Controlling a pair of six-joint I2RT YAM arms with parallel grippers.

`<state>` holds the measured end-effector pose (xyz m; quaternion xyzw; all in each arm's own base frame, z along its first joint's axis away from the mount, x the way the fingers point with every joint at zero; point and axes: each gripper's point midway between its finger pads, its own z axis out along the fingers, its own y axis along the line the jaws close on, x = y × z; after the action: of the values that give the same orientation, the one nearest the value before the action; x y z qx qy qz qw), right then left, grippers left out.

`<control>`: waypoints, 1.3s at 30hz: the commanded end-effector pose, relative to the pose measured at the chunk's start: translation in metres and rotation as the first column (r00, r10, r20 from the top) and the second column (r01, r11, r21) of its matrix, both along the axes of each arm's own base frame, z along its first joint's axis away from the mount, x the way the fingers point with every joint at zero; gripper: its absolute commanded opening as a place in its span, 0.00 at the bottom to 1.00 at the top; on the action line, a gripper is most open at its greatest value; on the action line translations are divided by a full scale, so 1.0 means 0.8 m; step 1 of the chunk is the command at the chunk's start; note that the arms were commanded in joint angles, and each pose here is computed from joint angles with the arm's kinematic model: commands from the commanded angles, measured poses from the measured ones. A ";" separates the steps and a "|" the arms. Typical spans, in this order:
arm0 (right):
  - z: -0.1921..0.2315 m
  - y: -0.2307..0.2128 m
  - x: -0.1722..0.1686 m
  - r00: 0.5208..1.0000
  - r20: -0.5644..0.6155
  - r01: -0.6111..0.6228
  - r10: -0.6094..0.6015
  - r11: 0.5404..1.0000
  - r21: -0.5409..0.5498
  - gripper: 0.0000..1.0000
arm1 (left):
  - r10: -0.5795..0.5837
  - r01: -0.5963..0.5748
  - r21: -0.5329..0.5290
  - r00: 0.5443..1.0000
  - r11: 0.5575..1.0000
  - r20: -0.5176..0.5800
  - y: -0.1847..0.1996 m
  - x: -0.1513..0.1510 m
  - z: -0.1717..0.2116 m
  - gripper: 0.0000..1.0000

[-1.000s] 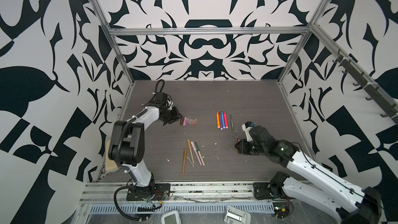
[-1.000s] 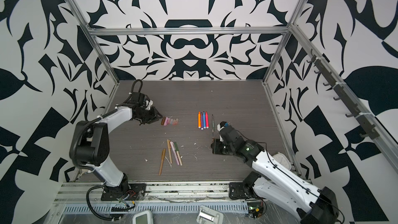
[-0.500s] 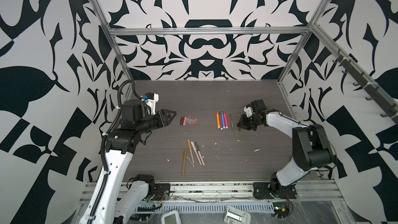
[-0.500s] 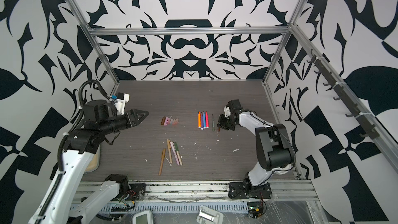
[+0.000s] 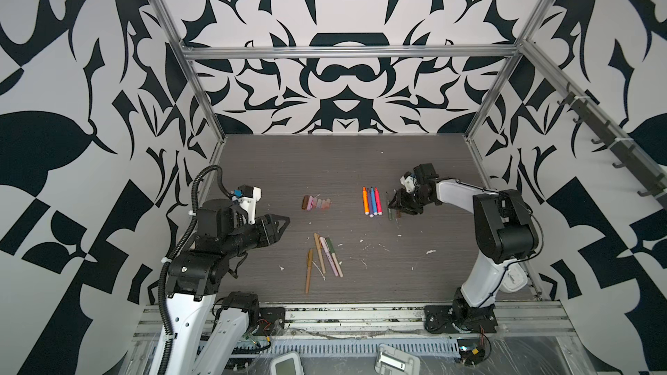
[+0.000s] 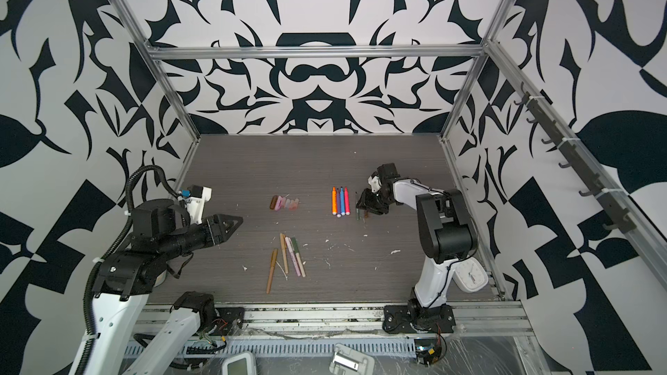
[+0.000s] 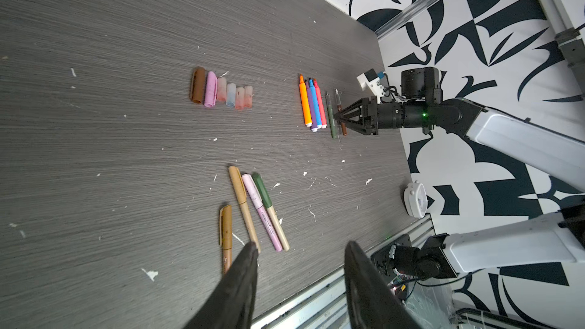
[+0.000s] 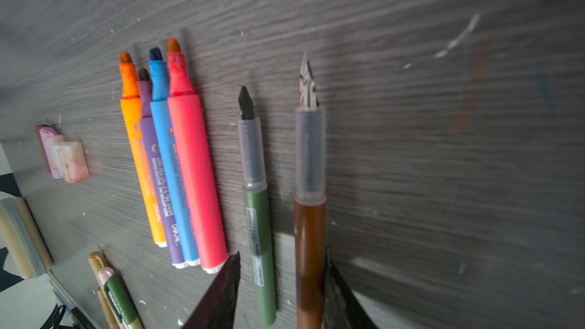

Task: Open the pen caps
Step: 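Lay the uncapped brown pen beside the green pen while the left arm withdraws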

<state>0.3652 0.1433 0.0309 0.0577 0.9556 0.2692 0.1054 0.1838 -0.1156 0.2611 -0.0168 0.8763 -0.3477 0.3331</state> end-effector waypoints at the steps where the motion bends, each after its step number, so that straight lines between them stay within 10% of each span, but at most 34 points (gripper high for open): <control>1: 0.013 0.005 0.011 1.000 0.030 -0.001 0.000 1.000 0.026 0.46 | -0.008 0.008 0.009 0.999 1.000 -0.031 0.000 -0.004 -0.010 0.47; 39: -0.024 0.040 0.053 0.996 -0.065 0.061 -0.060 0.998 0.021 0.30 | -0.003 0.003 0.007 1.000 1.000 -0.008 0.002 -0.005 -0.008 0.47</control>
<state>0.4026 0.1737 0.0263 0.0976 0.9487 0.2903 0.0781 0.1818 -0.1153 0.2605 -0.0158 0.8752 -0.3481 0.3356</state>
